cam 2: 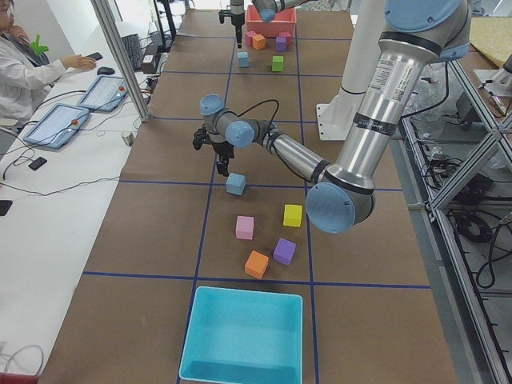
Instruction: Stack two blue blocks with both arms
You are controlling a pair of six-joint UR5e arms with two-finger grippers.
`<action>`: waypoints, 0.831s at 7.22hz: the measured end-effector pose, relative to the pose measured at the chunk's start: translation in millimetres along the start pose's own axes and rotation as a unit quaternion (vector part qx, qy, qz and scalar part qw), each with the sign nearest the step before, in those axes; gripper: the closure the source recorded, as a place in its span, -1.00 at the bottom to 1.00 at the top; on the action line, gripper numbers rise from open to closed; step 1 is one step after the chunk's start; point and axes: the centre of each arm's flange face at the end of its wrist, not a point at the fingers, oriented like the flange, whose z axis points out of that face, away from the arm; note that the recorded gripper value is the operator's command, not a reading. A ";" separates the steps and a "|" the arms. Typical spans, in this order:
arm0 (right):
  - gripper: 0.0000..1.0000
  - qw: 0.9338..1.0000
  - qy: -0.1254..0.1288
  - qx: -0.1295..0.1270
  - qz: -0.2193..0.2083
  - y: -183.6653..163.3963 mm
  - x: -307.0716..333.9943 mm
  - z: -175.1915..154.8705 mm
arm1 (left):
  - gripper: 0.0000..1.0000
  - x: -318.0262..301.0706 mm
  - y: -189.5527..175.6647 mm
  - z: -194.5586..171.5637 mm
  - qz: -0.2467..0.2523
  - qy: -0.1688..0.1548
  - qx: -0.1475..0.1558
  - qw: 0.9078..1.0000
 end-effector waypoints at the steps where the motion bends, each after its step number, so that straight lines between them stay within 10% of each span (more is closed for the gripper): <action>1: -1.00 1.000 0.005 -0.002 0.010 -6.1 -0.5 5.3 | -0.98 -0.2 1.4 1.9 0.005 0.002 0.003 1.000; 6: -1.00 1.000 0.011 -0.008 0.021 -8.7 2.5 26.3 | -0.96 -9.8 8.8 20.8 0.033 -0.014 0.001 0.999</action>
